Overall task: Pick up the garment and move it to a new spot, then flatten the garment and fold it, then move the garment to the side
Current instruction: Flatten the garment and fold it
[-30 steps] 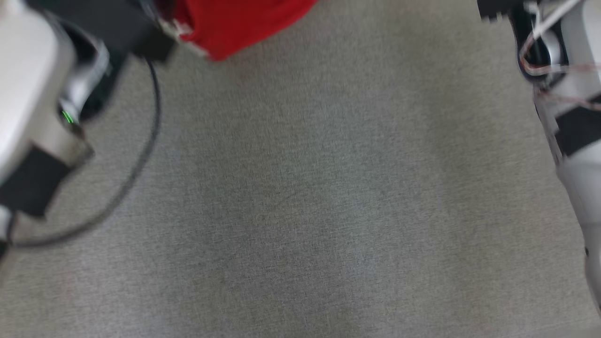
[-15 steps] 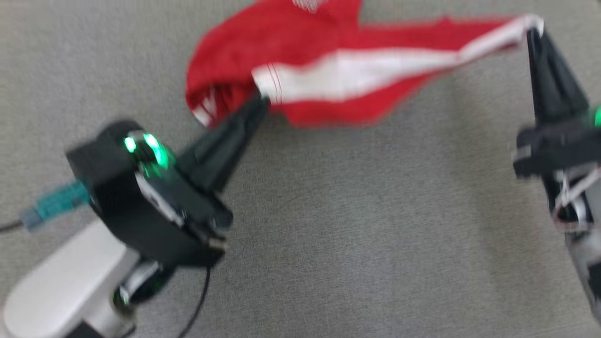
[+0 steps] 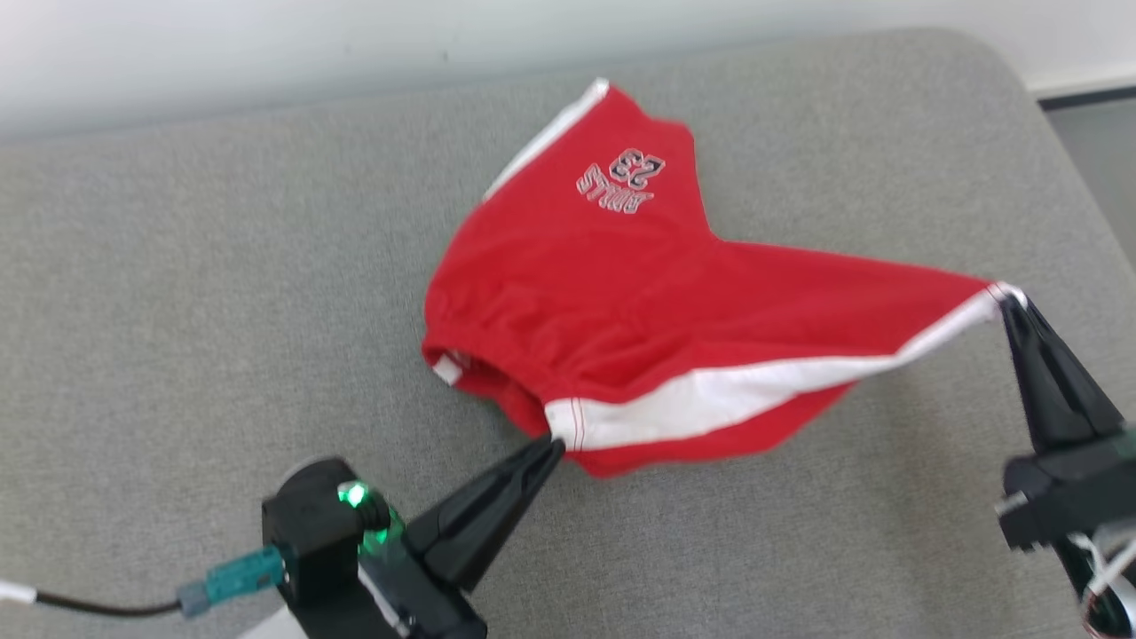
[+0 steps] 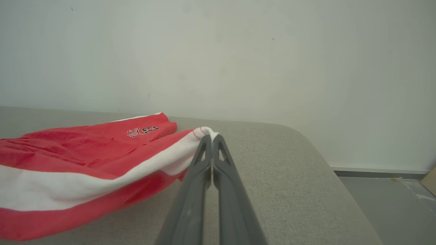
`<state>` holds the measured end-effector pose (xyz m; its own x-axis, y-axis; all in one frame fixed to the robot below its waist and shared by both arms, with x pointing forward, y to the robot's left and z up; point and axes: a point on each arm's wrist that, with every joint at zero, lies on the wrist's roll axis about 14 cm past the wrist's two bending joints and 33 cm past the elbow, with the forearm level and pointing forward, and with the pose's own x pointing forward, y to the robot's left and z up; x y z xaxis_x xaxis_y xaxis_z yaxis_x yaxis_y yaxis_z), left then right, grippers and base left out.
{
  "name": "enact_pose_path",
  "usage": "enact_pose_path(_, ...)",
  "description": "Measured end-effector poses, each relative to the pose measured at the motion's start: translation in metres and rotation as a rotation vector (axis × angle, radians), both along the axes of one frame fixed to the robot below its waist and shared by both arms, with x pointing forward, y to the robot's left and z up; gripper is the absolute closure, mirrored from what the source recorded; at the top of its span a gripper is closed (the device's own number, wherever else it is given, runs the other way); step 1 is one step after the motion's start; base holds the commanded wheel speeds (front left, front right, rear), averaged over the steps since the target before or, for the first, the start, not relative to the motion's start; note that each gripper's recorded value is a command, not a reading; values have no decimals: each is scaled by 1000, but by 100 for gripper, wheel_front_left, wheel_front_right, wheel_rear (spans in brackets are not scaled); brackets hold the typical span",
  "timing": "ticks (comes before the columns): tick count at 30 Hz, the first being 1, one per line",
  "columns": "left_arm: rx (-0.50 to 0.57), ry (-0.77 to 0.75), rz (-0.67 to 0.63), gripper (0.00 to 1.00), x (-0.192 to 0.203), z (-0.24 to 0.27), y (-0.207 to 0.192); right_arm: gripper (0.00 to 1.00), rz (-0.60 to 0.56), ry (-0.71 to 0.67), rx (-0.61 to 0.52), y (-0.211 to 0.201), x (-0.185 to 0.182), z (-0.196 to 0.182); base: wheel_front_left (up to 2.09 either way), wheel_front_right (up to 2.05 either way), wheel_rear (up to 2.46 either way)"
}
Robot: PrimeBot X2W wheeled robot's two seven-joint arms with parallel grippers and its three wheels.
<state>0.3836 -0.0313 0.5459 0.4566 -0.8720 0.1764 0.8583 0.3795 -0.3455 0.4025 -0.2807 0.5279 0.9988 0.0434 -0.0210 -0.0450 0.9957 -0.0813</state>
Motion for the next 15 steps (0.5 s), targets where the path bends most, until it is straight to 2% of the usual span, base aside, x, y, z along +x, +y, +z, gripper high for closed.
enact_pose_path(8, -27, 33, 38, 100, -30, 6, 10, 100, -21, 36, -21, -5, -40, 12, 0, 0, 0)
enact_pose_path(15, -26, 64, 99, 100, -35, 3, 30, 100, 9, 106, -54, 3, -38, 11, 0, 0, 0)
